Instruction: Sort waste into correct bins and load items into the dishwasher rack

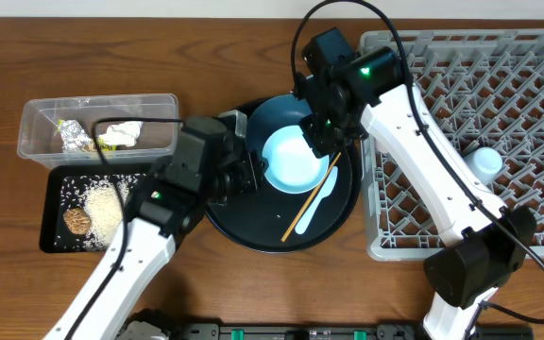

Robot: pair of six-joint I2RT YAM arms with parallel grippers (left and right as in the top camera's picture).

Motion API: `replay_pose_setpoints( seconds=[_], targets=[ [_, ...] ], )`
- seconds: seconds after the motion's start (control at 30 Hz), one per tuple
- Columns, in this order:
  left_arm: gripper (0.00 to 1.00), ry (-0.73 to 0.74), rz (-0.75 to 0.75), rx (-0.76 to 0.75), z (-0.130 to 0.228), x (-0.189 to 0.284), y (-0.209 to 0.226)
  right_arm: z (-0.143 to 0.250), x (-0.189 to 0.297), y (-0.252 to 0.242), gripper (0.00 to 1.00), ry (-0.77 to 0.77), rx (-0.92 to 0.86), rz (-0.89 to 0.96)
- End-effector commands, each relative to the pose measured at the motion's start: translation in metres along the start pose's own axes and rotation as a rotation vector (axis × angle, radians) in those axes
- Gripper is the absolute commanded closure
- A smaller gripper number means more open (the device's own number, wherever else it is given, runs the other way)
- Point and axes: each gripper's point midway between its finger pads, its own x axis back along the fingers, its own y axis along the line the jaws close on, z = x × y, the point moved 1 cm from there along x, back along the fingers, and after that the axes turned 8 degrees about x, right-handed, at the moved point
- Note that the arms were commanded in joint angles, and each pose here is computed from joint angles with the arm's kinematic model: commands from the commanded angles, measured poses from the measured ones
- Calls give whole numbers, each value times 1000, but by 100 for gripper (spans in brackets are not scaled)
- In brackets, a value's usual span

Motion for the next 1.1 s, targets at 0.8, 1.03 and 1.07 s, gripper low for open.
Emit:
replay_pose_setpoints(
  seconds=[0.8, 1.03, 1.07],
  targets=[
    [93, -279, 83, -64, -21, 110, -25, 86, 126, -120, 99, -184, -425, 98],
    [87, 37, 9, 13, 20, 52, -1, 89, 125, -117, 77, -163, -427, 91],
    [86, 93, -10, 20, 29, 40, 2, 90, 124, -117, 74, -159, -428, 89]
  ],
)
